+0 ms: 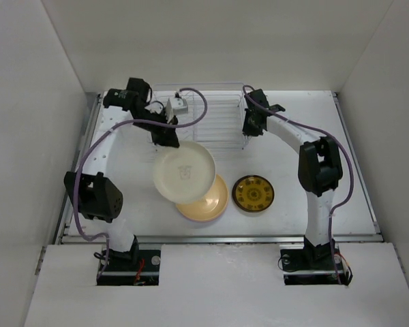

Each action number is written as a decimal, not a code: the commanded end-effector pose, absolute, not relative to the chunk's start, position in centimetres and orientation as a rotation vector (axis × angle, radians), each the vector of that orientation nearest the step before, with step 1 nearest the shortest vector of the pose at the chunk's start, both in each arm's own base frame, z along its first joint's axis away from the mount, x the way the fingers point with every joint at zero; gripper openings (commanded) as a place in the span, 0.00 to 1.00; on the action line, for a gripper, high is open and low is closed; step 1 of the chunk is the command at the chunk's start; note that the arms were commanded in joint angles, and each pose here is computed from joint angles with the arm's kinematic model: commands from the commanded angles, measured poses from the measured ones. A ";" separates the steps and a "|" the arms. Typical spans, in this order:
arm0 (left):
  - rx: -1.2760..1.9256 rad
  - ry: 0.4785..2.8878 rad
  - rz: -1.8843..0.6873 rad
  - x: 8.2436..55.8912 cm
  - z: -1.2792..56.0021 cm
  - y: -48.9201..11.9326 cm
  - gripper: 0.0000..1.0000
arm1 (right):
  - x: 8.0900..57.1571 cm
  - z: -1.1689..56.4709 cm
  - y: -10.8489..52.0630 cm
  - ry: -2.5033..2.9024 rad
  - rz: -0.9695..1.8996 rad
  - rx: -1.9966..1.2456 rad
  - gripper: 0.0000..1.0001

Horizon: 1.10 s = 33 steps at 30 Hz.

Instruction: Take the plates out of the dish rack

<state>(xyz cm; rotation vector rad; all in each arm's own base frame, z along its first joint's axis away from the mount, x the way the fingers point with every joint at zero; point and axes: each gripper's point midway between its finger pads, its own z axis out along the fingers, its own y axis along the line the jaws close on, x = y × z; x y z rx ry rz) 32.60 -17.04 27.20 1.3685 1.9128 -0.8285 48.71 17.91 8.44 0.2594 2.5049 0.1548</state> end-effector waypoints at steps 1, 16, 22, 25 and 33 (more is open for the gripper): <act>1.493 2.096 -1.166 23.7 23.5 -17.3 0.00 | 50.2 8.9 16.3 2.423 0.089 0.311 0.00; 1.295 2.242 -0.803 30.1 13.7 -22.4 0.00 | 48.5 8.7 15.4 2.420 0.073 0.315 0.00; 1.316 2.266 -0.703 30.7 11.9 -21.7 0.00 | 48.4 9.1 15.6 2.416 0.089 0.312 0.00; 1.332 2.289 -0.696 30.1 11.1 -21.2 0.00 | 48.4 9.1 15.6 2.416 0.089 0.312 0.00; 1.452 2.302 -0.709 28.3 10.6 -20.8 0.61 | 48.4 8.6 15.6 2.424 0.084 0.312 0.00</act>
